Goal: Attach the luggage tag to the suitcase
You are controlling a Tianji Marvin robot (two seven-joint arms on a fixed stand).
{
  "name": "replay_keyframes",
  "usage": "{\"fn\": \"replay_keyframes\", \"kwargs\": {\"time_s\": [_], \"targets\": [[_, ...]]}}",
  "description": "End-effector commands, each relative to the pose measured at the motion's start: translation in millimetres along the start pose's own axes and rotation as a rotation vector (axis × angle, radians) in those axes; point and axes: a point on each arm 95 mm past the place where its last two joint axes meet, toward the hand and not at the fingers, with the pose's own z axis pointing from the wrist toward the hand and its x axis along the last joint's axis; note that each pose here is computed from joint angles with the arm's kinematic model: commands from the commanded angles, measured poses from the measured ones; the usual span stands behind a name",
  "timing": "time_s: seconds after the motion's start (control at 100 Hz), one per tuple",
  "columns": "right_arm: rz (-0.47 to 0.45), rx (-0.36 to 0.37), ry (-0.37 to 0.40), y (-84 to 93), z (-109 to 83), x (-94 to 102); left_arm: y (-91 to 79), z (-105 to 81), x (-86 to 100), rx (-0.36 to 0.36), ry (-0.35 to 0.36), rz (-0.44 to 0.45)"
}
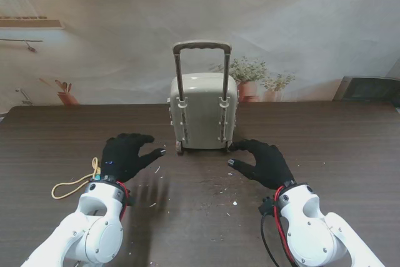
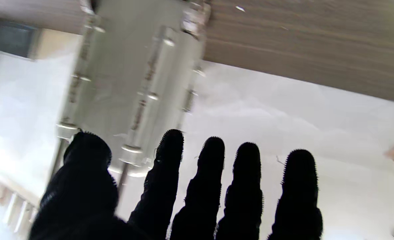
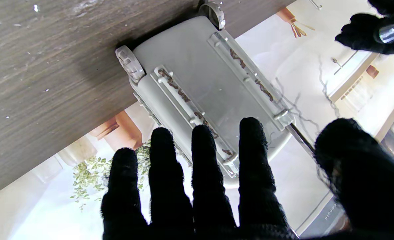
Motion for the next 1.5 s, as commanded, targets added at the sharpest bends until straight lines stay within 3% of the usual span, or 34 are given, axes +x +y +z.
{"fn": "replay_keyframes", "kwargs": {"time_s": [0.0, 0.25, 0.54, 0.81, 1.06, 1.49], "targets": [[0.011, 0.003, 0.012, 0.6, -2.2, 4.1, -9.5, 2.2, -10.2, 0.016, -0.029, 0.016], [0.036, -0.017, 0.024, 4.9, -3.7, 7.4, -27.1, 13.8, -48.6, 0.024, -0.156, 0.176], [0.061, -0.018, 0.050, 5.9, -6.7, 13.6, -24.0, 35.1, -86.0, -0.033, -0.305, 0.336], [0.073, -0.023, 0.059, 7.6, -8.5, 15.9, -4.3, 52.9, -112.6, -0.128, -0.400, 0.463], [0.076, -0.029, 0.061, 8.7, -9.4, 16.6, 17.2, 61.4, -132.5, -0.210, -0.487, 0.528], [0.075, -0.020, 0.064, 7.2, -10.1, 18.4, 43.3, 72.3, -149.9, -0.287, -0.584, 0.539]]}}
